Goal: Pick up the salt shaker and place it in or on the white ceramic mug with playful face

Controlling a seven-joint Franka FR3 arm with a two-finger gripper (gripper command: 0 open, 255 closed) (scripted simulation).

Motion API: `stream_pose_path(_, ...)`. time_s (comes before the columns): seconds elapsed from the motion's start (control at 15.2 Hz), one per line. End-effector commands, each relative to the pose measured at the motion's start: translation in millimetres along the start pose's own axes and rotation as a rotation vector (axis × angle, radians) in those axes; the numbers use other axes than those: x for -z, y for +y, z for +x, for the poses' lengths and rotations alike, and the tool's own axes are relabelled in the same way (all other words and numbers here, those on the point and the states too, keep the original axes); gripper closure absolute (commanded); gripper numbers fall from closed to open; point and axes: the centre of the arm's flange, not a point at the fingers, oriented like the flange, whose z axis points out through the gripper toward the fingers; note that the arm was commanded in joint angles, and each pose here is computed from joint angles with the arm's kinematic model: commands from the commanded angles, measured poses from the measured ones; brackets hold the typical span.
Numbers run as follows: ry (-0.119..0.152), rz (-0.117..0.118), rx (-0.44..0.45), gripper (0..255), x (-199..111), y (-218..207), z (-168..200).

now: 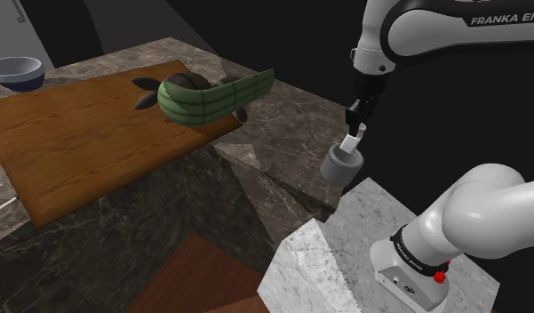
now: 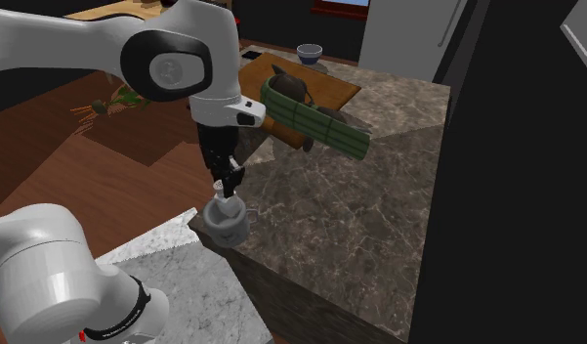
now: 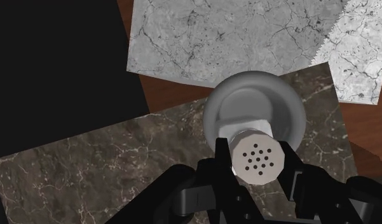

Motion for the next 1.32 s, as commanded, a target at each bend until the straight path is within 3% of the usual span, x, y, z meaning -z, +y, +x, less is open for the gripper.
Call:
stream_pose_path(0.0,0.001,0.0,0.0,255,-1.4,-0.6,-0.2)
stream_pose_path(0.33,0.001,0.0,0.0,255,-1.3,-0.6,-0.1)
stream_pose_path(0.4,0.001,0.0,0.0,0,-1.3,-0.6,-0.1)
stream_pose_path(0.73,0.001,0.0,0.0,0,-1.3,-0.6,-0.1)
stream_pose_path(0.99,0.001,0.0,0.0,0,48.6,-0.6,-0.2)
stream_pose_path(1.25,0.001,0.0,0.0,0,48.6,-0.6,-0.2)
